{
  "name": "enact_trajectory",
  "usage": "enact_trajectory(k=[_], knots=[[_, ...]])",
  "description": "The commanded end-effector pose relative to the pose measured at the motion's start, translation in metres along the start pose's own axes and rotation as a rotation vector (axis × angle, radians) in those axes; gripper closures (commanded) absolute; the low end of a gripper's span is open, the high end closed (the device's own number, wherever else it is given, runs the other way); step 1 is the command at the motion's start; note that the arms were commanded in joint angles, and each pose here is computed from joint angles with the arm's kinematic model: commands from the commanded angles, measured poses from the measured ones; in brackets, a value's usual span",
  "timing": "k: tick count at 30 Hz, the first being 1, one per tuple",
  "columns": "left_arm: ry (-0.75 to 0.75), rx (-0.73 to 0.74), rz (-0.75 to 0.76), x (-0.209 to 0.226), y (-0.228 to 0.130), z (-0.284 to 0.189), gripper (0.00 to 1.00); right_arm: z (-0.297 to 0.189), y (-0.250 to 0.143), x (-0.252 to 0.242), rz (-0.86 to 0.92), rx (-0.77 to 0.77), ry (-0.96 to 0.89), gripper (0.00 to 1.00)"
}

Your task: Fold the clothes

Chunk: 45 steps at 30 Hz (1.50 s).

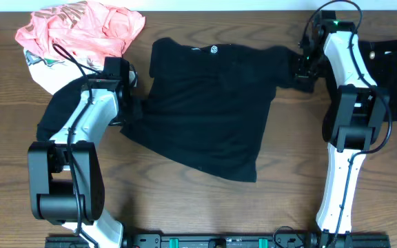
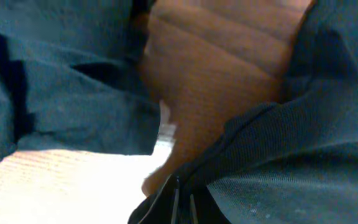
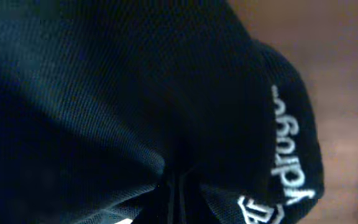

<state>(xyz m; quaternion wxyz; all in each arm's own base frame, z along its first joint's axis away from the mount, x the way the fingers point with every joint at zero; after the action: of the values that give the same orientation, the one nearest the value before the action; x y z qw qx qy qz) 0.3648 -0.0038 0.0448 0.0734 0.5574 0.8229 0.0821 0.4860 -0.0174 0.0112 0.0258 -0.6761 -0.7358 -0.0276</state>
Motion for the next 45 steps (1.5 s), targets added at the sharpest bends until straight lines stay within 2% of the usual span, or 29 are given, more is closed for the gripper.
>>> enact_trajectory(k=[1,6,11,17,21,34,38,45], knots=[[-0.004,-0.012,0.012,-0.002,0.005,-0.001,0.94,-0.005,-0.016,-0.021,0.111,0.055,-0.048,0.99],[-0.021,-0.052,0.009,-0.006,0.014,-0.001,0.94,-0.011,-0.049,-0.022,0.175,0.19,-0.061,0.99],[-0.074,-0.176,0.001,-0.019,0.043,-0.005,0.94,-0.016,-0.07,-0.017,0.177,0.282,-0.052,0.99],[-0.166,-0.39,-0.017,-0.039,0.092,-0.019,0.94,-0.017,-0.074,-0.013,0.179,0.306,-0.05,0.99],[-0.199,-0.465,-0.022,-0.047,0.111,-0.017,0.94,-0.016,-0.072,-0.008,0.17,0.302,-0.046,0.99],[-0.164,-0.385,-0.017,-0.047,0.101,0.048,0.94,-0.024,-0.062,-0.005,0.212,0.243,-0.054,0.99],[-0.168,-0.393,-0.017,-0.048,0.102,0.047,0.94,-0.051,-0.057,-0.004,0.235,0.172,-0.062,0.99],[-0.163,-0.379,-0.016,-0.047,0.099,0.049,0.94,-0.129,-0.059,0.001,0.236,0.004,-0.091,0.99]])
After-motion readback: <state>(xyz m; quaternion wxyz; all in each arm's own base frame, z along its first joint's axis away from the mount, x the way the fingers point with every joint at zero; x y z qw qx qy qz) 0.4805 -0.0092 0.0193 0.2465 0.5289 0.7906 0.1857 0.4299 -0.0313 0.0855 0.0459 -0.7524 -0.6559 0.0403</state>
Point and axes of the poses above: each gripper's point midway between its finger pads, its own z axis out along the fingers, its own x axis along the line the jaws close on, y = z × x, the point moved 1 cm from there along -z, back along the fingers, and after that the axes turned 11 degrees about -z, right-handed, at the moved point
